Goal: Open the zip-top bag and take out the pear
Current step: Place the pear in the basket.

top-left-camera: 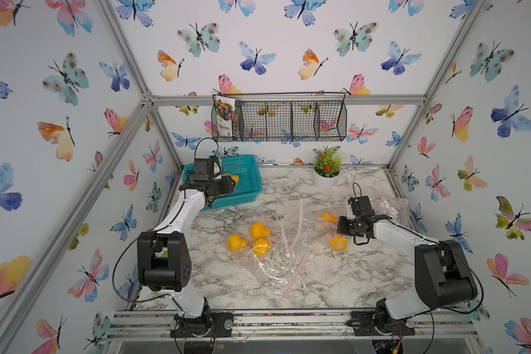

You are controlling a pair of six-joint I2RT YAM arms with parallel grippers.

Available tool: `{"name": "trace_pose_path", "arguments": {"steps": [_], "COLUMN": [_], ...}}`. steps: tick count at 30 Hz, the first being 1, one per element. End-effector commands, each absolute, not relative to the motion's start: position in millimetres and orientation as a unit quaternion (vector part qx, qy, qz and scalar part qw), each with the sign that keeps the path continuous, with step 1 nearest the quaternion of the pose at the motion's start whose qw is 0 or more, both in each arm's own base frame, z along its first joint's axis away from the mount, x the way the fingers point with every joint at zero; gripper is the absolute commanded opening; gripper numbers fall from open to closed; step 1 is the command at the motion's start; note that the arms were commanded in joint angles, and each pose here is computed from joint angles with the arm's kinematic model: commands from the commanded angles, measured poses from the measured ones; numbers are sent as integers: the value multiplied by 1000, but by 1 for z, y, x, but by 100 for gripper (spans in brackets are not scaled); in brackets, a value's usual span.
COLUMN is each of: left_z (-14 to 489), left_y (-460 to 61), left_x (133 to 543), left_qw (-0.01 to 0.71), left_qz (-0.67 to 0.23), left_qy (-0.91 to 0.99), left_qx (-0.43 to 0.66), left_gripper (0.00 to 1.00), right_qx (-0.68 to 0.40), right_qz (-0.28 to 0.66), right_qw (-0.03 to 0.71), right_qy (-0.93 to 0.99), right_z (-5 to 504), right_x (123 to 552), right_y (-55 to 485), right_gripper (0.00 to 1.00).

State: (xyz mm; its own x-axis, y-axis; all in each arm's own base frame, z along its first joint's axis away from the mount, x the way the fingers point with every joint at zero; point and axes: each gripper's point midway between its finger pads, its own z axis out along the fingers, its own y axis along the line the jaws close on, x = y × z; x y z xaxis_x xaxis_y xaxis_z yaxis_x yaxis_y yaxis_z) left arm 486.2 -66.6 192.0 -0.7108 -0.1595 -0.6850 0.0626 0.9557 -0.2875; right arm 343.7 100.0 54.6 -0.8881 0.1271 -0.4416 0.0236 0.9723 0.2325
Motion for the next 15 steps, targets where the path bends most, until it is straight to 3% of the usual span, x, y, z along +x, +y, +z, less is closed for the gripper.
{"name": "trace_pose_path", "arguments": {"steps": [1, 9, 15], "left_z": [170, 99, 112], "left_y": [-56, -57, -61], "left_x": [512, 545, 535], "left_qw": [361, 291, 309], "left_qz": [-128, -153, -165], "left_qy": [923, 944, 936], "left_qx": [-27, -39, -32], "left_gripper": [31, 49, 65], "right_qx": [34, 35, 32], "right_qz": [119, 134, 143], "right_qw": [227, 225, 227], "right_qy": [966, 965, 963], "right_z": [59, 60, 66], "right_x": [342, 341, 342], "right_y": [103, 107, 110], "right_gripper": [2, 2, 4]}}
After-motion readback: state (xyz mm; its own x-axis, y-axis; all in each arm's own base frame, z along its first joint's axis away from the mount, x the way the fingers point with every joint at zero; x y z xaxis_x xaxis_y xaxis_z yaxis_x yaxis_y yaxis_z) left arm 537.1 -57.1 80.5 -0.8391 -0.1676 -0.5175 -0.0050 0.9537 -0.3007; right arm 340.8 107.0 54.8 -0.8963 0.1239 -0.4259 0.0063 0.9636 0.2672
